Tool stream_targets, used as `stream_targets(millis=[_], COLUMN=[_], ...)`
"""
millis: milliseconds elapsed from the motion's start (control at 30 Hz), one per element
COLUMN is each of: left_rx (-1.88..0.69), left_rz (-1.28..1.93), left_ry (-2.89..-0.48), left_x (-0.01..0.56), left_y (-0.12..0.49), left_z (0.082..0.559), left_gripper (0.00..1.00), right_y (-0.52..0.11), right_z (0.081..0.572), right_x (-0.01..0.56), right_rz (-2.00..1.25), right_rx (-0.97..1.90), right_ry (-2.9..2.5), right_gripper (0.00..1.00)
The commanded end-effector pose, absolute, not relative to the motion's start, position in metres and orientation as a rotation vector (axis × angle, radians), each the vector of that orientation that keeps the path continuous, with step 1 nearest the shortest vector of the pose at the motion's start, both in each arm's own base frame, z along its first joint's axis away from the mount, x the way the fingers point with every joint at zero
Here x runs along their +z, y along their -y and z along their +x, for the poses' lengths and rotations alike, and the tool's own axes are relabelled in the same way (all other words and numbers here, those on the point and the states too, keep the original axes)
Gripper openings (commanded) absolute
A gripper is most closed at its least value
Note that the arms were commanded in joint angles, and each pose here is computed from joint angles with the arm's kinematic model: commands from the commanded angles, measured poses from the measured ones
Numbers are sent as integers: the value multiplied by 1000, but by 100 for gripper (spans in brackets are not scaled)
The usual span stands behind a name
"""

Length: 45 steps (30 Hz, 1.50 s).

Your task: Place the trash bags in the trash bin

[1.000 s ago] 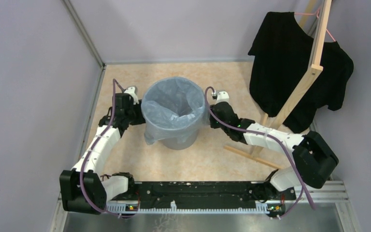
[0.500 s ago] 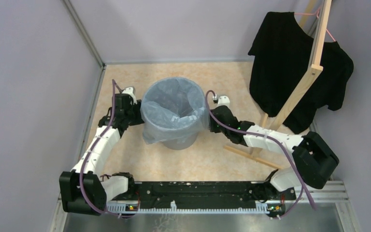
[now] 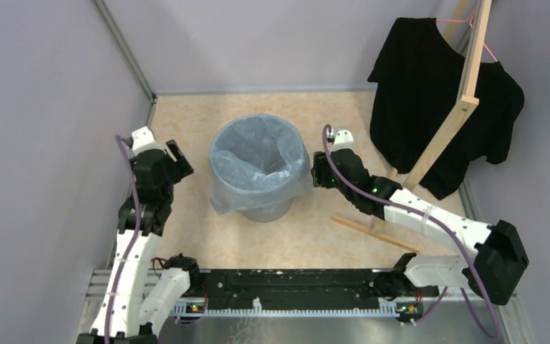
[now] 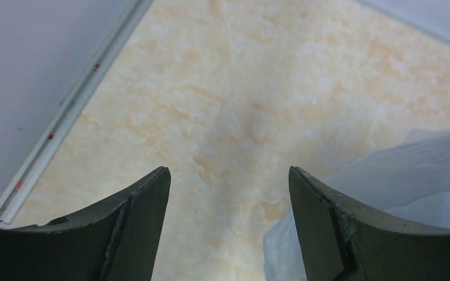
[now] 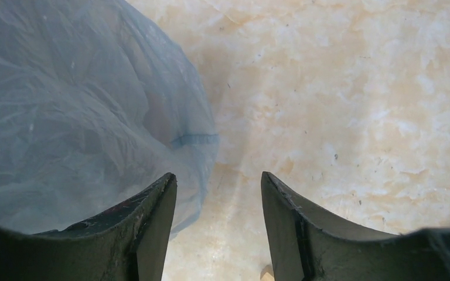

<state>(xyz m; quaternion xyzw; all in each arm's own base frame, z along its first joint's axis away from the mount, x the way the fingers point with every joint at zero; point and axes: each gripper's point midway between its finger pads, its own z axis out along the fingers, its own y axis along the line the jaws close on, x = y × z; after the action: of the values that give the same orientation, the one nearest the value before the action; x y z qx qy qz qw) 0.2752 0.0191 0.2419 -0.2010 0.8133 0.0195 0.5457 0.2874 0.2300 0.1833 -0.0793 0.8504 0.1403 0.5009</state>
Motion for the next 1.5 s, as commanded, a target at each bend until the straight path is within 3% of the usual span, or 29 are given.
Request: stream_targets(millis=[0,67,200,400,533,767,967,1267,1300,1400,1467], left_rx=[85,-82,-567,-617,-632,-569,-532,-493,-492,-481,-457], left_rz=[-555,-417,194,203,186,132,97,101,100,111,123], left_ry=[-1710,-1684,-1723,-1944,-2008,-2104,-2134,-2153,-2154,-2147,-2140], left_x=[327,356,378,332,310,276,265,254,254,259,264], left_y=[-41,-12,98,105,106,98,96,107,108,107,103], left_z=[253,249,232,237,238,254,273,279,279,276,272], left_gripper=[81,81,85,94,93,72,67,43,44,66,73], right_y=[-233,-234,-235,-232,-233,-231,-226,-233,-234,-236,-232], right_z=[282,280,277,273,271,269,270,262,261,260,260], right_x=[201,206,213,209,210,208,208,209,209,210,216], right_rz=[-230,-235,-257,-259,-261,-273,-289,-297,-299,-303,-308], right_rx=[369,385,414,427,443,444,413,497,505,514,490], right_ry=[-2030,-2018,-1987,-1983,-1972,-1958,-1948,-1937,-1939,-1941,-1944], right_gripper=[56,56,57,59,59,59,59,60,60,60,60])
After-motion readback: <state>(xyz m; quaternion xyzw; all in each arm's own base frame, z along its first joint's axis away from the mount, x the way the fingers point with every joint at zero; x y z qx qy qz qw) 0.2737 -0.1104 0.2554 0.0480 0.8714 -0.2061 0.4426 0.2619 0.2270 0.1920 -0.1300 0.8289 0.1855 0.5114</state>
